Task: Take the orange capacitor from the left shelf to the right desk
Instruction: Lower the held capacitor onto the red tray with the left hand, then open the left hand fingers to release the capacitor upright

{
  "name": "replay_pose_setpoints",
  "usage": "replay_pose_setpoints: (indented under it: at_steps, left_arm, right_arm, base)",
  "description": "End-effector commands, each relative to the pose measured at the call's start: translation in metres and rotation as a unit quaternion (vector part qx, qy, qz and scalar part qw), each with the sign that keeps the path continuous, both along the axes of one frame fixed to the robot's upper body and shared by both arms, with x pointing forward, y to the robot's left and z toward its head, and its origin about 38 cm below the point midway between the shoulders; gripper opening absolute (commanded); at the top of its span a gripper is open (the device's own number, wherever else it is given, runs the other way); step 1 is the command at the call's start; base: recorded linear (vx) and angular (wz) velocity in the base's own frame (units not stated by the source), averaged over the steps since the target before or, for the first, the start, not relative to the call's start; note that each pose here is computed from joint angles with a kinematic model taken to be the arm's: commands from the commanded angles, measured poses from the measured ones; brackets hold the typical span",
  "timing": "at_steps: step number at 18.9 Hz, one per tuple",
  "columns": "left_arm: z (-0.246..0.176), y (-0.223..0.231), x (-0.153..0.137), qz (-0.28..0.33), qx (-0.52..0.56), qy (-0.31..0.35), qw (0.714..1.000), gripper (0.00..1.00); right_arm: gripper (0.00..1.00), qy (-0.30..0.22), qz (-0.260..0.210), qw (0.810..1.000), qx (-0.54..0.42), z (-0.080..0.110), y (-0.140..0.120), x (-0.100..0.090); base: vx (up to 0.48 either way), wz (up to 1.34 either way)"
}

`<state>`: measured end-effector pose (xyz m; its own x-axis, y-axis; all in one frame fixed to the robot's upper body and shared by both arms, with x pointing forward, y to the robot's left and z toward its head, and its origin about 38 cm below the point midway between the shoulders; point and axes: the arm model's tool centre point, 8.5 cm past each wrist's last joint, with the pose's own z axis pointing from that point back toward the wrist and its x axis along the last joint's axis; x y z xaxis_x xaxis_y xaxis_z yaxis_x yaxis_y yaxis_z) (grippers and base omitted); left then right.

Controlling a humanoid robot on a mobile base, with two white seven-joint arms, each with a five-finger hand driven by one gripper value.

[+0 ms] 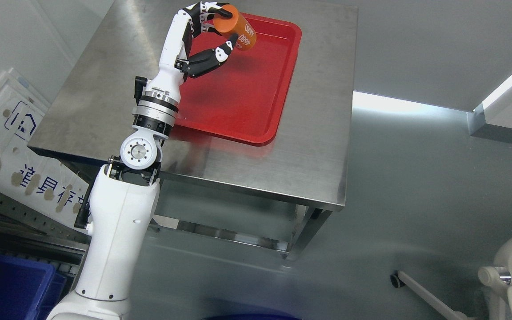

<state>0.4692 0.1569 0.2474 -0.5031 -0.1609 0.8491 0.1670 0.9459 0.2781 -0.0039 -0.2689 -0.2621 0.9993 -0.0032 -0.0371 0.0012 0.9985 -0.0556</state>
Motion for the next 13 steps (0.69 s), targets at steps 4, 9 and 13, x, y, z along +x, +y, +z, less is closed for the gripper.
replay_pose_setpoints:
  at_steps: [4,9,13]
  left_arm:
    - [-0.039,0.0,0.006,0.003,0.025,0.055,0.998,0.04]
    - [-0.038,0.024,0.014,0.035,0.02,0.065,0.997,0.04]
    - [-0.047,0.026,0.016,0.045,0.036,0.078,0.995,0.08]
  right_arm:
    - [1.0,-0.011,-0.004,1.0,-0.009,0.0,-0.011,0.003]
    - [1.0,-0.011,-0.004,1.0,-0.009,0.0,-0.011,0.003]
    - [1.0,-0.011,-0.004,1.0,-0.009,0.0,-0.011,0.003]
  base:
    - [-0.007,0.0]
    - [0.0,0.0]
    - [0.0,0.0]
